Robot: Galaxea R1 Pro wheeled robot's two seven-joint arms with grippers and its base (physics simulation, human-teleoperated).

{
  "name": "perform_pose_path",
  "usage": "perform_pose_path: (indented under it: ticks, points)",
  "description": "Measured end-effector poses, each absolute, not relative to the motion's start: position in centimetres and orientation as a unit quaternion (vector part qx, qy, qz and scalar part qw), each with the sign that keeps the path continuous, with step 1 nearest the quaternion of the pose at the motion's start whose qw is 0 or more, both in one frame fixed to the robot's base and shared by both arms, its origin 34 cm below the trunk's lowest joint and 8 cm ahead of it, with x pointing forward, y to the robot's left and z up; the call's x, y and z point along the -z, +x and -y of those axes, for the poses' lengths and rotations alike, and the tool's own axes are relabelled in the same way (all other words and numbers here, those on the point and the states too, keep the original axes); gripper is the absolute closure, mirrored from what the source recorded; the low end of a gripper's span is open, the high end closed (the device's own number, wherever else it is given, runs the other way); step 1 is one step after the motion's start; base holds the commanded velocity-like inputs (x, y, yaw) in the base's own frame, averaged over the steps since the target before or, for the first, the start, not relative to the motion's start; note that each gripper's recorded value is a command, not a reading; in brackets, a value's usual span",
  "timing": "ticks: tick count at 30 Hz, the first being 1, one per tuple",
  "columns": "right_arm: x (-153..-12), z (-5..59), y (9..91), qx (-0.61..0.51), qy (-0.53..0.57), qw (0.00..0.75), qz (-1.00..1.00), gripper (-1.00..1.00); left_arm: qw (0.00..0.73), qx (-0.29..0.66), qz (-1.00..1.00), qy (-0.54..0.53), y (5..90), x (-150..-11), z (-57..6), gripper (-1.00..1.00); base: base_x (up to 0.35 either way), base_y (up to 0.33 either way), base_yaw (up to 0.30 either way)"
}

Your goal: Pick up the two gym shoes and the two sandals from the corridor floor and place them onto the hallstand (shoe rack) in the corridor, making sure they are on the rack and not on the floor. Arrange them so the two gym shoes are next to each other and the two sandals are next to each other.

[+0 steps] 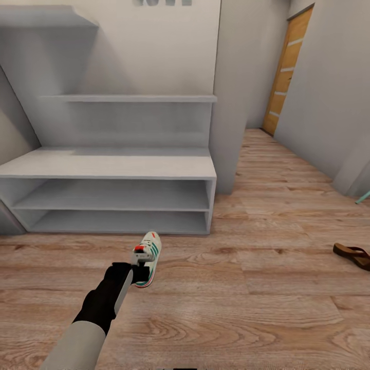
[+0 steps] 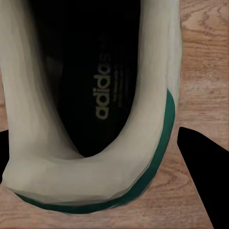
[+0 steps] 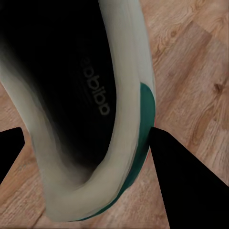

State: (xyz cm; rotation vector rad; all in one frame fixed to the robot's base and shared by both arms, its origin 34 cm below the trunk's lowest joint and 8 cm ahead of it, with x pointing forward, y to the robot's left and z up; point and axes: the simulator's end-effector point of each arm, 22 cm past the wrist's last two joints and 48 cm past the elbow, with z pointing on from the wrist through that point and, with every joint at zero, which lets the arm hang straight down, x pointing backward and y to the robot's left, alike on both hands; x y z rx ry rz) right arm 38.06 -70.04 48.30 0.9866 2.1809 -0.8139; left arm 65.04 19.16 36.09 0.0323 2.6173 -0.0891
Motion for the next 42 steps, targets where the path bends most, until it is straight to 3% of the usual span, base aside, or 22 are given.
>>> perform_pose_path:
  ticks: [11,42]
  points:
    - [-48.1,70.0,38.0,0.308,0.371,0.3,-0.823,1.0,0.302,0.041,-0.952,0.01,66.7,-37.0,-18.3,1.0,0.028,0.0,0.0]
    - [-48.2,70.1,38.0,0.308,0.372,0.3,-0.823,1.0,0.301,0.044,-0.953,0.01,66.6,-36.9,-17.8,1.0,0.34,-0.046,0.0]
